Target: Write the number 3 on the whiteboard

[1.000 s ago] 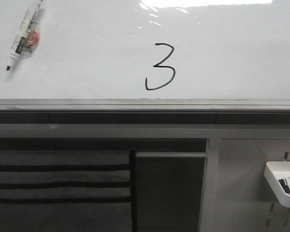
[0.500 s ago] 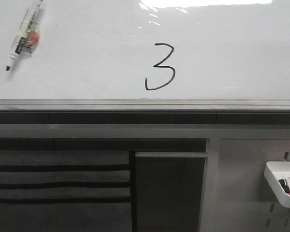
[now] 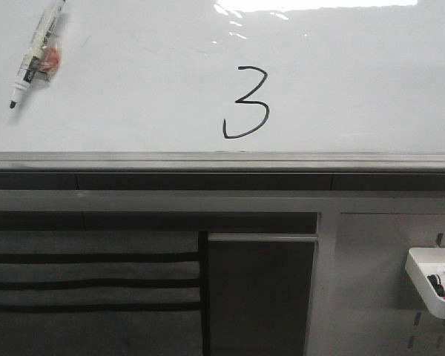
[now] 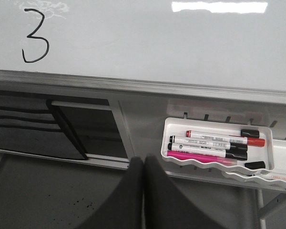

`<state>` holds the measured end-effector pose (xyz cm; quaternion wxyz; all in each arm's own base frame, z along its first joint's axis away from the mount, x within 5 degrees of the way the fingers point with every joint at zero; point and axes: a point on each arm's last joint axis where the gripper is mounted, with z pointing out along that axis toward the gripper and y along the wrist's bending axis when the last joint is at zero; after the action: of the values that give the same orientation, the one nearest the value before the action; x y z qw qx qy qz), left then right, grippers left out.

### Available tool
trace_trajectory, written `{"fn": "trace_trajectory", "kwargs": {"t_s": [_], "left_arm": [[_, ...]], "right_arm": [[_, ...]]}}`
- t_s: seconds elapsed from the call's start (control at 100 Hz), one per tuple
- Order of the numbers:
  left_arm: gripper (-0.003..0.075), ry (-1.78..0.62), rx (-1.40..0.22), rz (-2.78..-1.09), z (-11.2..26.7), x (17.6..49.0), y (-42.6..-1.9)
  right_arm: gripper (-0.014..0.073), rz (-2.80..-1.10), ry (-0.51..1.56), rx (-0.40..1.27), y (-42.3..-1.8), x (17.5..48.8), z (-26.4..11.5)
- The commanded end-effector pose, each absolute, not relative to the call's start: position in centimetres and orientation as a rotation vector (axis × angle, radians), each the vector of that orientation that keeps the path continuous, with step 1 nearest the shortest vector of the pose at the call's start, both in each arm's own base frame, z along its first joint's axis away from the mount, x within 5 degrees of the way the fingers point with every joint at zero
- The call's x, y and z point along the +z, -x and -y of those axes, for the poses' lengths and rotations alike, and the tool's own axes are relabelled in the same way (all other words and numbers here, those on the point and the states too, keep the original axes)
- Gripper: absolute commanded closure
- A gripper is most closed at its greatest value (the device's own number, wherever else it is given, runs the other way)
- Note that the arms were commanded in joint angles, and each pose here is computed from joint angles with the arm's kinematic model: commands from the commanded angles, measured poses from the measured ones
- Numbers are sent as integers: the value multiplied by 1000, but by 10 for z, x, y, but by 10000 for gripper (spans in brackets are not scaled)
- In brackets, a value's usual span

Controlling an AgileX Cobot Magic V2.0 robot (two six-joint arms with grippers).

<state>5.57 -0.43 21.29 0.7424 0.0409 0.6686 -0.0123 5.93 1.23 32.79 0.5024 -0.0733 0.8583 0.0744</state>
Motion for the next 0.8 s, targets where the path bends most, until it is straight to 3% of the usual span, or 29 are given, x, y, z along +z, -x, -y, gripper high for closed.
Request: {"fn": "trace_trajectory", "kwargs": {"t_s": [0.0, 0.46, 0.79], "left_arm": [[738, -73, -30, -1363, 4, 220, -52], [738, -73, -30, -1363, 4, 220, -52], [738, -73, -30, -1363, 4, 220, -52]], "right_arm": [[669, -1990, 178, 175, -62, 340, -13], [669, -1901, 99, 151, -49, 328, -5], [669, -1553, -42, 156, -54, 244, -4]]}}
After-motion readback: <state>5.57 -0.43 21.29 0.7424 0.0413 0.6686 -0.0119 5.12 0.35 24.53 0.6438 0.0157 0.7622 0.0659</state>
